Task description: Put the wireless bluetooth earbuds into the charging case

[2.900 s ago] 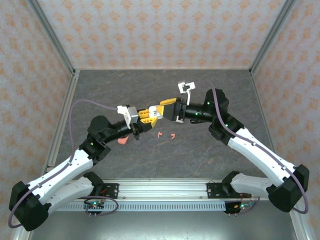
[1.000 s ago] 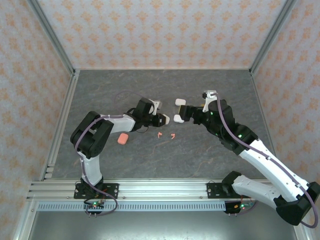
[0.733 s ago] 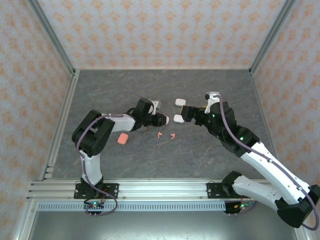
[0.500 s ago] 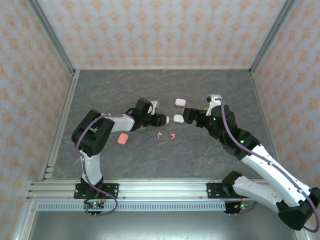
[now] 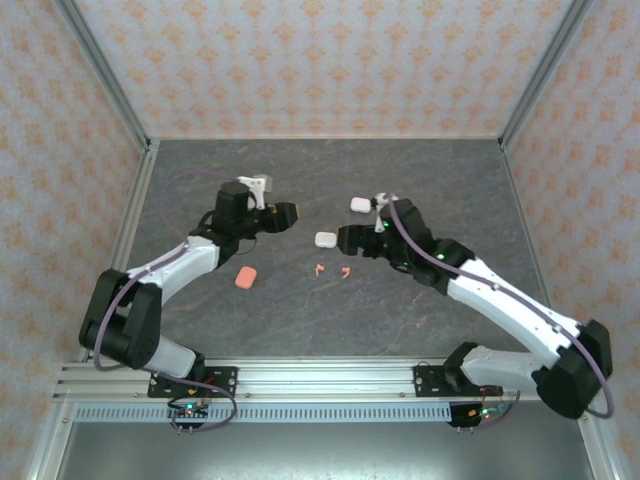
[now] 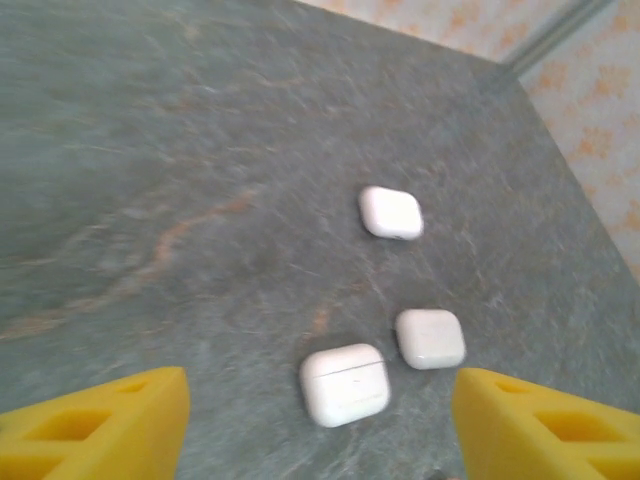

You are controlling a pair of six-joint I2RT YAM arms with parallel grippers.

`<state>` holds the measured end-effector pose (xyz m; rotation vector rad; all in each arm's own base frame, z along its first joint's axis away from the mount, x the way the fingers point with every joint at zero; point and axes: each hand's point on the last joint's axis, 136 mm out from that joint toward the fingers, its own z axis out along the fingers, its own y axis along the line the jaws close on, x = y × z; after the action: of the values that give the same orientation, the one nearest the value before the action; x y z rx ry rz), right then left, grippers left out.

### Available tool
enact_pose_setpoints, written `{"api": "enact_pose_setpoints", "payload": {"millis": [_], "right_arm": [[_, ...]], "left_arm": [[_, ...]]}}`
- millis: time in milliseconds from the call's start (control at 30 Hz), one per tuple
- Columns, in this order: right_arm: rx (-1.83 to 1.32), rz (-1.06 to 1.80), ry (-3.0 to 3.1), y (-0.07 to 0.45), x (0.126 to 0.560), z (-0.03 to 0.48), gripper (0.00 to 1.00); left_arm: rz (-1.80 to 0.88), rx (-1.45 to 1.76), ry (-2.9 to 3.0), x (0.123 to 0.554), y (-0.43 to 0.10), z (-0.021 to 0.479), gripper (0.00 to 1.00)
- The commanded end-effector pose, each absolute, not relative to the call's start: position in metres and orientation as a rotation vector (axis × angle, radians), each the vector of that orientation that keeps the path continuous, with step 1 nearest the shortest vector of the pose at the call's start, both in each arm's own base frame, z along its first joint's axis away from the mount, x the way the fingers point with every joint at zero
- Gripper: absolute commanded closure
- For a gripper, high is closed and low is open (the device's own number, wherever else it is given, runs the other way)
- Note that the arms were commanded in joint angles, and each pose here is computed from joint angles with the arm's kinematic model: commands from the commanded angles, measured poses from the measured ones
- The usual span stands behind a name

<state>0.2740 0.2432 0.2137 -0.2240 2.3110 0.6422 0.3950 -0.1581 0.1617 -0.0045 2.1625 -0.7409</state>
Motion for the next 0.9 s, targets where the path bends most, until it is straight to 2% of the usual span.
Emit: {"api": "enact_pose_setpoints", "payload": {"millis": [0,167,433,600,867], "right_arm": [[-0.371,0.662,2.334,0.284,0.271,0.21,0.1],[-0.619,0.676,2.382,0.359,0.265,0.177,0.11],[-1.218,0.972,2.24,0.467,0.248,0.137,0.14],[-1.443,1.025,2.159,0.498,0.25,0.113,0.13],[-1.508,1.096,2.187,0.534,0.258,0.075,0.18]], "left_arm": [[-0.679,-0.153,2.201,0.383,-0.115,0.15,0.27],[-0.688,-0.41,2.167,0.378,-0.051,0.147,0.22],[-0.722,-0.719,2.089,0.371,0.018,0.135,0.2],[-0.689,-0.768,2.071,0.364,0.031,0.132,0.2],[-0.623,-0.8,2.075,0.354,0.043,0.13,0.19]]}}
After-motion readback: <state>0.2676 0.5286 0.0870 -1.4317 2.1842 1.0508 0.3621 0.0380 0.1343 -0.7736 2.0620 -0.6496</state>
